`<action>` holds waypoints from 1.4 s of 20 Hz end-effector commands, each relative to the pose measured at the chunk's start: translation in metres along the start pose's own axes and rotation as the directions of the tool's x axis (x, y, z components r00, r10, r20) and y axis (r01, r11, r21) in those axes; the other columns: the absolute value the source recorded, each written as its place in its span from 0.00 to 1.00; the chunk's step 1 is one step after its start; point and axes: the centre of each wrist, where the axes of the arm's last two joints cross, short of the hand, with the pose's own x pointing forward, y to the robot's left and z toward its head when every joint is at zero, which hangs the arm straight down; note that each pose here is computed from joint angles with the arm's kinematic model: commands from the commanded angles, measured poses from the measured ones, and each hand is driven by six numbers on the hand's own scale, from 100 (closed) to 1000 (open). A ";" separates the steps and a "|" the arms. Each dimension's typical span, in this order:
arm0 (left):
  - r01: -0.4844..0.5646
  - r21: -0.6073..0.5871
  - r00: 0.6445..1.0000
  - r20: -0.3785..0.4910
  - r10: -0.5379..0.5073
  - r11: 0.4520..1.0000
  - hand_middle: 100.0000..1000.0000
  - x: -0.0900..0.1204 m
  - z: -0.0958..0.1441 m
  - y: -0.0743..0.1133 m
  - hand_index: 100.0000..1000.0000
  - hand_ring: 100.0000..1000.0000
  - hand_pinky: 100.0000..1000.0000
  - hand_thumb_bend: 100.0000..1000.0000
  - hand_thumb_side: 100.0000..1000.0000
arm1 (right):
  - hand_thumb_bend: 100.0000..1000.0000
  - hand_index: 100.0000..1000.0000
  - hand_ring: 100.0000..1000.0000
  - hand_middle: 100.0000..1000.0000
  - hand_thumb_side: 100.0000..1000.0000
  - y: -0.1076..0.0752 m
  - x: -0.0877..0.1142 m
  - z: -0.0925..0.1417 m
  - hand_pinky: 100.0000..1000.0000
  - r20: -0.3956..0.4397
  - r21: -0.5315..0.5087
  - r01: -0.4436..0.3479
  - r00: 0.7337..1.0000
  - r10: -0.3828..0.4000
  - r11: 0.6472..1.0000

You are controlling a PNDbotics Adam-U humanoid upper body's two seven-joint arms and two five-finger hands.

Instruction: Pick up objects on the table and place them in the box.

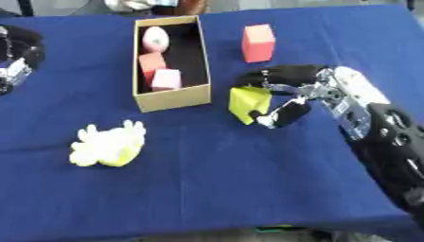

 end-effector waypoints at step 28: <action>0.012 0.020 1.000 0.016 -0.012 1.000 0.61 0.004 0.002 0.008 0.75 0.62 0.66 0.25 0.56 | 0.00 0.92 0.56 0.53 0.00 -0.108 0.000 0.025 0.71 -0.025 -0.370 -0.011 1.000 0.002 0.929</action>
